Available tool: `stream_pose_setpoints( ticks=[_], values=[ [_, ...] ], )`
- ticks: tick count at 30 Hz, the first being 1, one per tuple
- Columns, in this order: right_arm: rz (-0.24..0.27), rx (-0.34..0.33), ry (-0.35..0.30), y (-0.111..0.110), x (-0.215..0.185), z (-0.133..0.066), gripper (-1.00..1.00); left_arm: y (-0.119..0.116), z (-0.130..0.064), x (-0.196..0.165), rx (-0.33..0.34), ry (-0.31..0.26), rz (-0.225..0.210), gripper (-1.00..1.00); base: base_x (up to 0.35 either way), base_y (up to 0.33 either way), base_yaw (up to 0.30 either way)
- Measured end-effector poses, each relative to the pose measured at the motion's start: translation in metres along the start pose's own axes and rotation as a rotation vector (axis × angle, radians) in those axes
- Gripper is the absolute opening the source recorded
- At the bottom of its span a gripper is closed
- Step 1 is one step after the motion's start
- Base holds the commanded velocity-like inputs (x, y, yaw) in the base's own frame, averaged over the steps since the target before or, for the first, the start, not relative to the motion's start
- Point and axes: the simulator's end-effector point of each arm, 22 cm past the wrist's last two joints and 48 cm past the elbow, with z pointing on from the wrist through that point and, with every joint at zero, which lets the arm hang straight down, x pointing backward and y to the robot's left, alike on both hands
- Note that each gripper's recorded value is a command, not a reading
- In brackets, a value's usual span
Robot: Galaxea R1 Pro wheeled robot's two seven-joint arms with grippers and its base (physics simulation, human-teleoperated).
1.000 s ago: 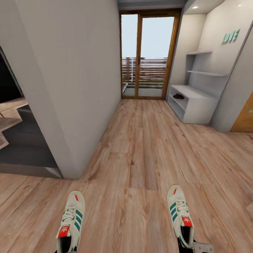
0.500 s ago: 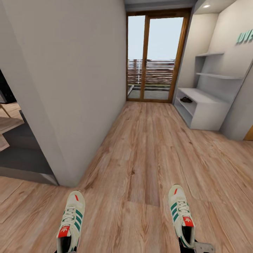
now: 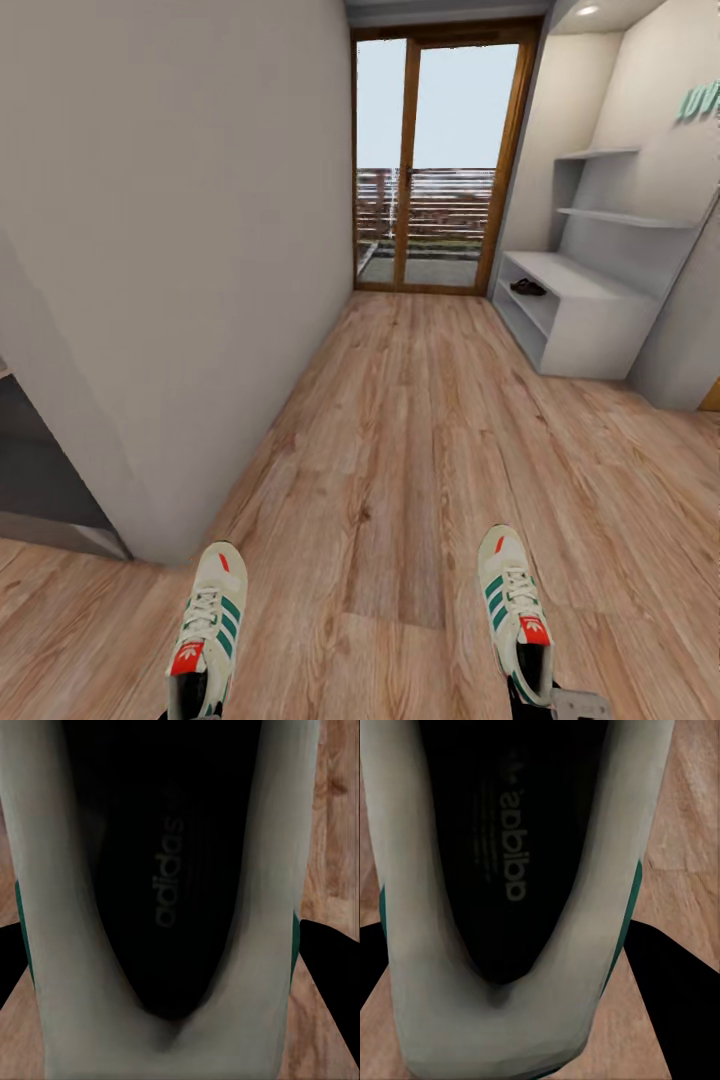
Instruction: Pick up the two gym shoes and the two sandals from the corridor floor and place them onto the hallstand (shoe rack) in the corridor, making sure they are on the rack and not on the floor. Arrange them so the two gym shoes are next to each other and the two sandals are next to each other.
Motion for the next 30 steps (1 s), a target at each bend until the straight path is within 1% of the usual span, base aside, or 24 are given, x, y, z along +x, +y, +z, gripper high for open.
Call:
stream_pose_setpoints(
  ticks=[8,19,21,23,24,25,27,30],
  values=[
    [0.001,-0.002,0.002,0.001,0.001,0.000,-1.00,-0.001,0.000,0.000,0.007,0.000,0.001,-1.00,0.331,-0.038,-0.217],
    [0.002,-0.003,0.002,0.003,0.001,0.000,-1.00,-0.003,0.000,0.000,0.011,0.000,0.002,-1.00,0.339,-0.001,-0.020],
    [0.002,-0.002,0.002,0.003,0.001,0.000,-1.00,-0.007,0.002,-0.002,0.031,-0.003,0.017,-1.00,0.339,0.000,-0.001],
    [0.002,-0.003,0.003,0.003,0.001,0.000,-1.00,-0.017,0.003,-0.003,0.077,-0.002,0.051,-1.00,0.339,0.000,0.000],
    [0.003,-0.003,0.003,0.003,0.001,0.000,-1.00,-0.018,0.003,-0.003,0.089,-0.001,0.061,-1.00,0.339,0.000,0.000],
    [0.003,-0.003,0.003,0.003,0.001,0.000,-1.00,-0.022,0.002,-0.002,0.118,0.002,0.083,-1.00,0.339,0.000,0.000],
    [0.002,-0.002,0.003,0.003,0.001,0.000,-1.00,-0.026,0.002,-0.001,0.149,0.007,0.100,-1.00,0.339,0.000,0.000],
    [0.002,-0.002,0.002,0.003,0.001,0.000,-1.00,-0.023,0.001,0.000,0.158,0.009,0.107,-1.00,0.339,0.000,0.000]
  ],
)
